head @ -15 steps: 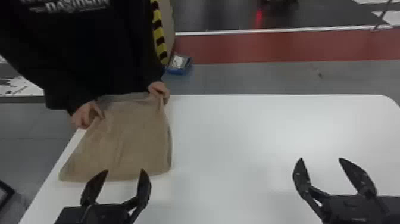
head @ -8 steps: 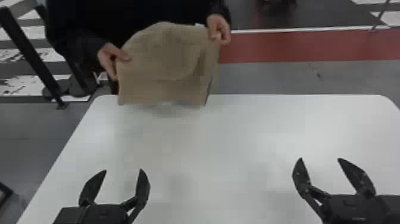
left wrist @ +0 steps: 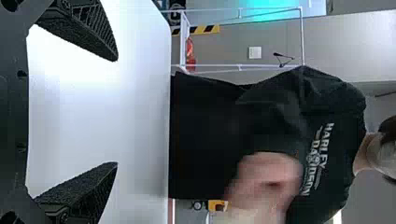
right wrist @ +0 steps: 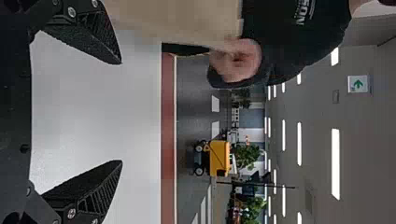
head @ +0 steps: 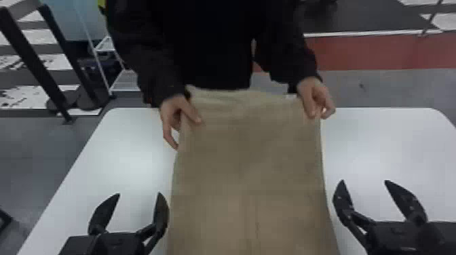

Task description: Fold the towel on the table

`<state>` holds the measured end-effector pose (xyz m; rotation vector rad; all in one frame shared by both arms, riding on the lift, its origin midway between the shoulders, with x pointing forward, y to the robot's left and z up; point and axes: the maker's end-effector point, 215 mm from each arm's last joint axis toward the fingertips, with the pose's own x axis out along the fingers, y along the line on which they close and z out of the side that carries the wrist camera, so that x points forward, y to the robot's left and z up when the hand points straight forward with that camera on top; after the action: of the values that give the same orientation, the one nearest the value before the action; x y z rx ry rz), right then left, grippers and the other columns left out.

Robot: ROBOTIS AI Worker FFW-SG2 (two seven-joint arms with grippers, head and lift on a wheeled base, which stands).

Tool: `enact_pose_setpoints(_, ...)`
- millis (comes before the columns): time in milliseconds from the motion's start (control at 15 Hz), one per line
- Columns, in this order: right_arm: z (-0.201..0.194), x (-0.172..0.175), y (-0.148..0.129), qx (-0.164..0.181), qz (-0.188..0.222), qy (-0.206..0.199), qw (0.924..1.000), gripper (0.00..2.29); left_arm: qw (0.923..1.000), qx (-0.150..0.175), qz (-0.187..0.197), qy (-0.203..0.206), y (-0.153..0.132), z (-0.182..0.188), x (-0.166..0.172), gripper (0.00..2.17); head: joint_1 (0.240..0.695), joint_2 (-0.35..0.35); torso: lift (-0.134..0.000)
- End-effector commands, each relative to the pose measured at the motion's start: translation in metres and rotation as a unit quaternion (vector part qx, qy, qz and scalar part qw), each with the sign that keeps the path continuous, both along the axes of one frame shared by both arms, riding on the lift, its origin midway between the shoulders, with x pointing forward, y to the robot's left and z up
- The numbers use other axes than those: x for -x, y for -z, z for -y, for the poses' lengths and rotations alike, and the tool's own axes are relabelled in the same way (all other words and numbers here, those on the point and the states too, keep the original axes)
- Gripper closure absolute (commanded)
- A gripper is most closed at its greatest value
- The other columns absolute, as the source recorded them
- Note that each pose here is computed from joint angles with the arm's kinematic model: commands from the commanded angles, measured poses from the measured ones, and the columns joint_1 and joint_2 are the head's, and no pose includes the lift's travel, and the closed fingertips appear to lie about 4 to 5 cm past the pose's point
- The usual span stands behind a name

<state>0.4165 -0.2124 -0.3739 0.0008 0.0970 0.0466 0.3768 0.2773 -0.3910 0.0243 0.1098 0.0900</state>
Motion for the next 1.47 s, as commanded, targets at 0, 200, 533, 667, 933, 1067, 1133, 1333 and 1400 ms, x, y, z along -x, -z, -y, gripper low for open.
enact_pose_setpoints(0,0.003,0.0,0.002,0.001,-0.002,0.002,1.0,0.13,1.0,0.001,-0.002,-0.001,0.002,0.0,0.001,0.08,0.695,0.094,-0.119)
enact_pose_setpoints(200,0.004,0.0,0.003,0.001,-0.003,0.003,1.0,0.13,1.0,0.001,-0.002,-0.001,0.003,0.0,0.001,0.08,0.695,0.089,-0.119)
enact_pose_setpoints(533,0.004,0.0,0.003,0.001,-0.003,0.003,1.0,0.13,1.0,0.001,-0.003,-0.002,0.004,-0.001,0.001,0.08,0.695,0.089,-0.119)
enact_pose_setpoints(667,0.004,0.0,0.004,0.001,-0.004,0.003,1.0,0.13,1.0,0.001,-0.003,-0.002,0.004,-0.001,0.001,0.08,0.695,0.089,-0.119)
enact_pose_setpoints(933,0.006,0.0,0.006,0.002,-0.005,0.005,1.0,0.13,1.0,0.001,-0.002,0.003,0.003,0.001,0.001,0.07,0.695,0.088,-0.119)
enact_pose_setpoints(1067,0.007,0.0,0.005,0.001,-0.004,0.006,1.0,0.13,0.9999,0.002,0.004,0.01,-0.001,0.005,-0.003,0.07,0.695,0.085,-0.119)
enact_pose_setpoints(1133,0.007,0.0,0.007,0.003,-0.006,0.006,1.0,0.13,0.9999,0.003,0.008,0.012,-0.004,0.007,-0.006,0.07,0.695,0.083,-0.119)
enact_pose_setpoints(1333,0.008,0.0,0.008,0.003,-0.008,0.006,0.9999,0.13,0.9996,0.007,-0.005,0.027,-0.004,0.017,-0.026,0.08,0.695,0.069,-0.119)
enact_pose_setpoints(1400,0.007,0.0,0.008,0.003,-0.008,0.005,1.0,0.13,0.9994,0.008,-0.017,0.03,0.001,0.019,-0.033,0.08,0.695,0.064,-0.119)
